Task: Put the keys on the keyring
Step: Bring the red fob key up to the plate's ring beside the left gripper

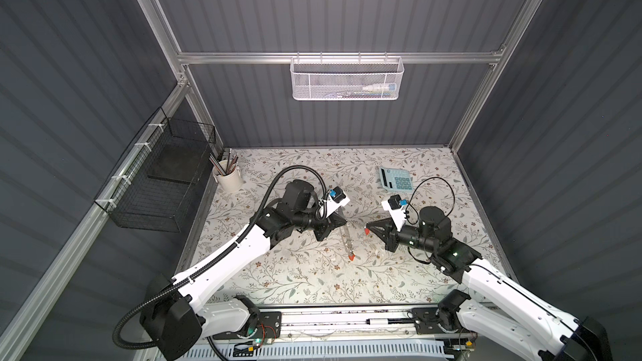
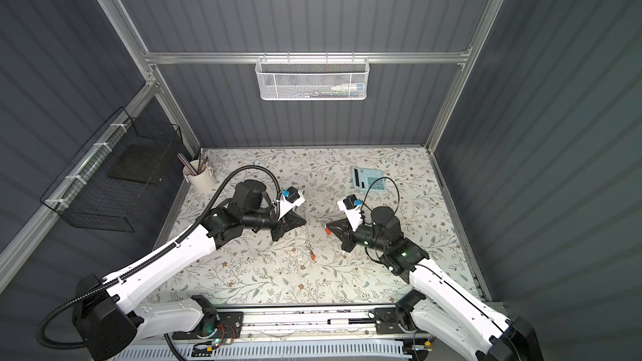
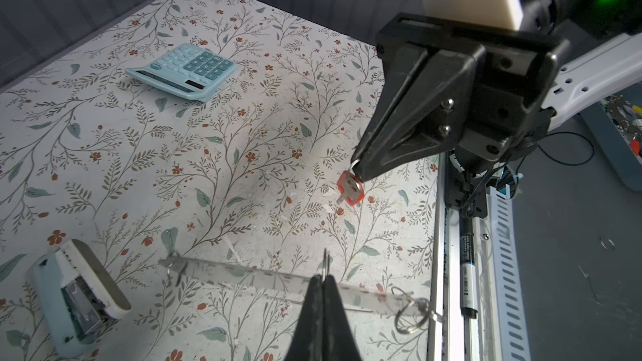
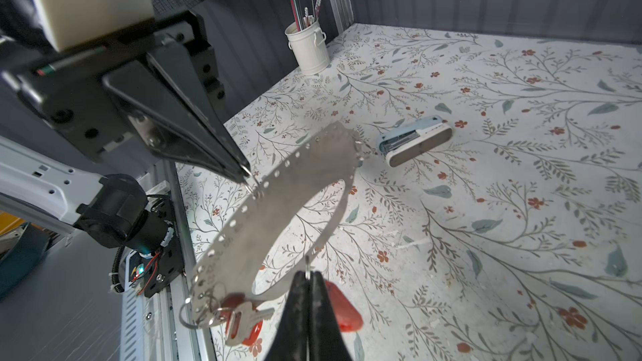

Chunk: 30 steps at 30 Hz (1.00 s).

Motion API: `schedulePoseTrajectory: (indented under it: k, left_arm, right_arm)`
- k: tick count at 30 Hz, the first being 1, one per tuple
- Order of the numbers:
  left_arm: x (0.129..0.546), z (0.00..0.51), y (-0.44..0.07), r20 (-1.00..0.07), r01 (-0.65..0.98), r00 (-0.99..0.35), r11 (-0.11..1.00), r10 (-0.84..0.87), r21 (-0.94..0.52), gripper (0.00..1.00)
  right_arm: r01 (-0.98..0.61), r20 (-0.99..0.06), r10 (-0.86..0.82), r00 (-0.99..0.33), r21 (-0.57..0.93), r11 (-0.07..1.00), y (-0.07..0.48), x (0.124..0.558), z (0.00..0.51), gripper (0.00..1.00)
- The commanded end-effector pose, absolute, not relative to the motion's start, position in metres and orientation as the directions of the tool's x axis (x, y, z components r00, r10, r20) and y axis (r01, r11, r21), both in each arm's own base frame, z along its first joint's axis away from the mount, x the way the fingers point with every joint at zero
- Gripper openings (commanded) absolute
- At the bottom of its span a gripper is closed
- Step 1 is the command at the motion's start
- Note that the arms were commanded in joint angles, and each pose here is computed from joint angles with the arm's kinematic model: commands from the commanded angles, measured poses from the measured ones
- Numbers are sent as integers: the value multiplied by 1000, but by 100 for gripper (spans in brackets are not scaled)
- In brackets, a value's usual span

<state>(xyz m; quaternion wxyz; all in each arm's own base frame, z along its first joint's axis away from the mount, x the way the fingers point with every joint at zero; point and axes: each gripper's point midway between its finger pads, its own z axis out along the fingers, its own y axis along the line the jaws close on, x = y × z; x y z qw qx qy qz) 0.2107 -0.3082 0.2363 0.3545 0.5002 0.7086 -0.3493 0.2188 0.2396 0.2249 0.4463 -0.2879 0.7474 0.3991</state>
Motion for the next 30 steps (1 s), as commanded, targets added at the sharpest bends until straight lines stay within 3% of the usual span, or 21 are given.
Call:
schedulePoseTrajectory:
  k: [1, 16, 30]
  left_arm:
    - [211, 259, -320, -888, 967, -213, 220, 408, -131, 0]
    - [213, 259, -336, -885, 959, -243, 238, 398, -156, 0]
    - [204, 261, -339, -891, 965, -231, 206, 390, -160, 0]
  right_arm:
    - [-814, -904, -53, -424, 355, 459, 247, 214, 244, 0]
    - [-824, -885, -49, -462, 409, 392, 265, 205, 248, 0]
    - [-759, -853, -18, -521, 454, 467, 263, 222, 242, 0]
